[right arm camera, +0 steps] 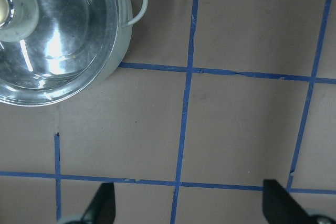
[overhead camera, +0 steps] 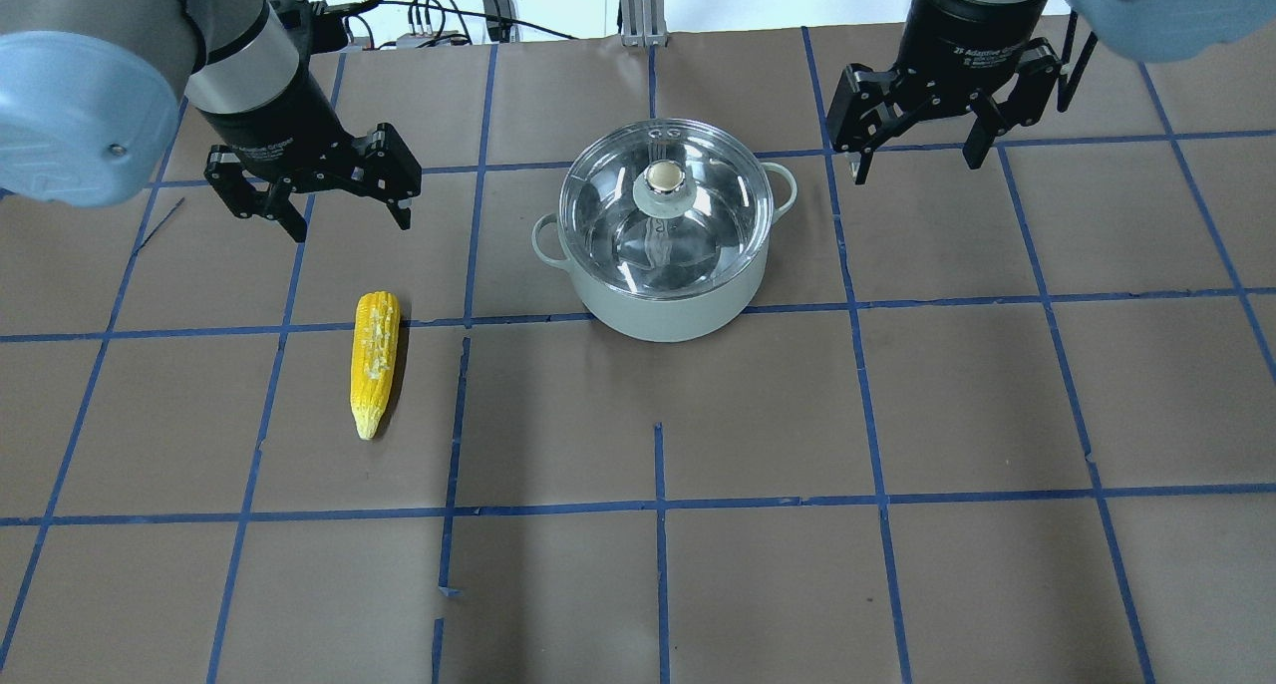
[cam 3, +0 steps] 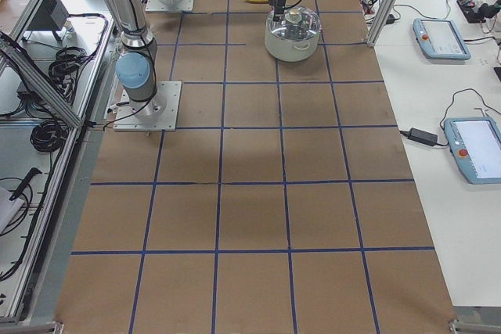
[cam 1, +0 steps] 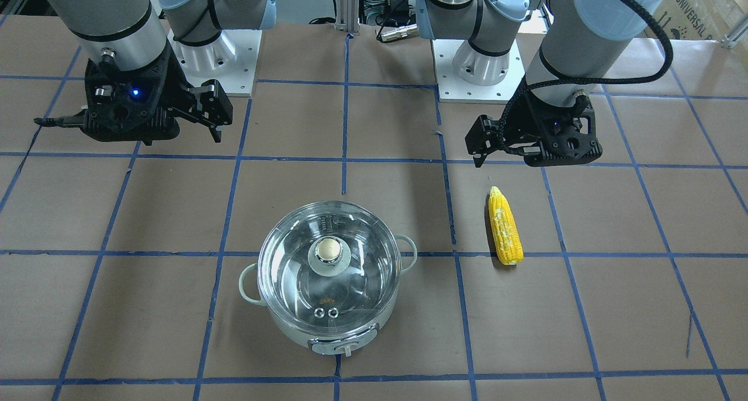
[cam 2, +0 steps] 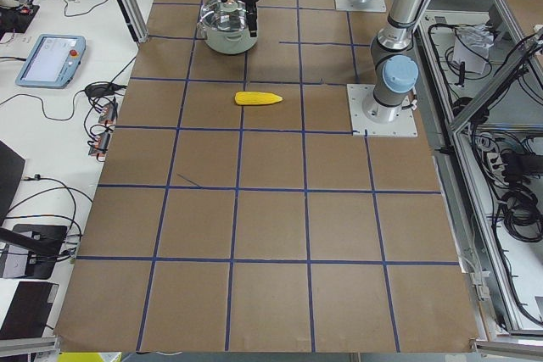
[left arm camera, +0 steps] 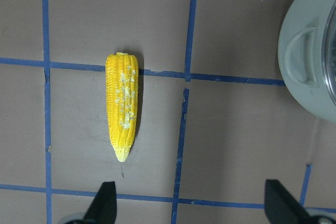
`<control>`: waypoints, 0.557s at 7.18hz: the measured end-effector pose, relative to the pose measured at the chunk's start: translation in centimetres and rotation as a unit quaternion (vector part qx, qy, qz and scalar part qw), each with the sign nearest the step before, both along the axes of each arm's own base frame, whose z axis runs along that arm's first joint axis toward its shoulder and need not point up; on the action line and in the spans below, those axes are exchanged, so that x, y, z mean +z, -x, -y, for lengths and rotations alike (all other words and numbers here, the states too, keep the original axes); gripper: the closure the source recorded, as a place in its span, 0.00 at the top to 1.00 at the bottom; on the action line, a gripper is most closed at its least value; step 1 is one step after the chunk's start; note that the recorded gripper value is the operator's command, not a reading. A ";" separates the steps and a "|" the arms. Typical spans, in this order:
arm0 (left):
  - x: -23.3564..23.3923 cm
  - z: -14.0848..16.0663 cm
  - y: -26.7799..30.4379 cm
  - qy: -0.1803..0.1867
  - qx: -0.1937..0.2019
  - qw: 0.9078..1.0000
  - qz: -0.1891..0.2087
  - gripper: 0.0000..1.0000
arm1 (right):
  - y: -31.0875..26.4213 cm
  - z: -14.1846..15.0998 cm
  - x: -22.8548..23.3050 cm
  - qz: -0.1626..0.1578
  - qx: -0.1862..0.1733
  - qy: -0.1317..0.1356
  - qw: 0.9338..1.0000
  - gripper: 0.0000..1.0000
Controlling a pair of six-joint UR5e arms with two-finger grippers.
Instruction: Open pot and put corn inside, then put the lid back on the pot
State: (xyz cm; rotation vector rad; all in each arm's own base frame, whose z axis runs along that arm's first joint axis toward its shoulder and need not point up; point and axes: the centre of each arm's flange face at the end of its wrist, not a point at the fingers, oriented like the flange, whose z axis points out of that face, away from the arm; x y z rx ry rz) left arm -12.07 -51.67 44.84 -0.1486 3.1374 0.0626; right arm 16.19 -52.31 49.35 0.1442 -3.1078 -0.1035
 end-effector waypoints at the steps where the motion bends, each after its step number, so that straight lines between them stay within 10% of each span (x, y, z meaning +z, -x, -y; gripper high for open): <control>1: 0.3 -0.1 0.0 0.003 -0.001 1.000 0.001 1.00 | 0.0 0.1 -0.2 0.000 0.000 0.002 1.000 1.00; 4: -0.4 -0.1 -1.1 0.000 0.001 1.000 0.000 1.00 | -0.1 0.2 -0.5 0.000 -0.001 0.008 1.000 1.00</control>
